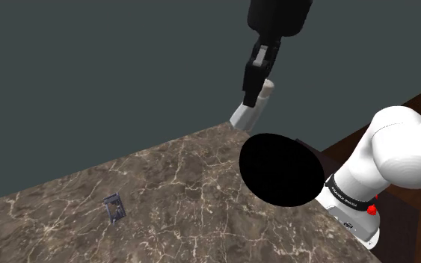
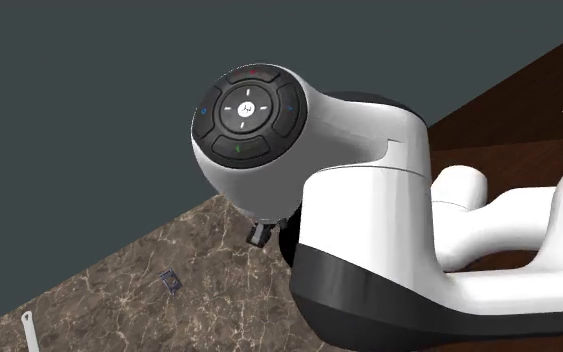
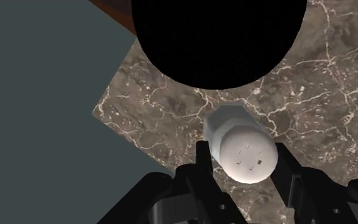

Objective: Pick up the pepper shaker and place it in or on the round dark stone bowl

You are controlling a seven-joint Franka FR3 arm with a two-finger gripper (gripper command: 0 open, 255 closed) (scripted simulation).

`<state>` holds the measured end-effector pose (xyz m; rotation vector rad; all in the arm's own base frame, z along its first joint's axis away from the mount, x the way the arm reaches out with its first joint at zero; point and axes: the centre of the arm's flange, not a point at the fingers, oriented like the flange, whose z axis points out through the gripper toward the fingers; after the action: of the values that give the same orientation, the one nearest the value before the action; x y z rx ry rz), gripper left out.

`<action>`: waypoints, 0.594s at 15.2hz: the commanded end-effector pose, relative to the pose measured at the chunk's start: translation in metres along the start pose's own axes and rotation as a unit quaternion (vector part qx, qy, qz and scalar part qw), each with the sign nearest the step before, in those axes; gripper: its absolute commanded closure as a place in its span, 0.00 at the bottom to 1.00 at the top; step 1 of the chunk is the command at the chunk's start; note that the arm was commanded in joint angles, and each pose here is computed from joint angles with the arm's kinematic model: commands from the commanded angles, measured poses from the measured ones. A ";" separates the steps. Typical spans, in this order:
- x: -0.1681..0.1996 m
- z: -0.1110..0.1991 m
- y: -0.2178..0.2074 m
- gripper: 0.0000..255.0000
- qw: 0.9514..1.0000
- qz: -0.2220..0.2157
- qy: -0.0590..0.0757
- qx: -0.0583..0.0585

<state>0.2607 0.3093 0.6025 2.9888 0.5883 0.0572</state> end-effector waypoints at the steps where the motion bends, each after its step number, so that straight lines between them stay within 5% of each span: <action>1: -0.028 -0.001 0.007 1.00 1.000 0.000 0.000 0.001; 7: -0.103 -0.007 0.024 1.00 1.000 0.000 0.000 0.001; 9: -0.103 0.004 0.023 1.00 1.000 0.000 0.000 0.001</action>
<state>0.1776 0.2497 0.6039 2.9901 0.5881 0.0573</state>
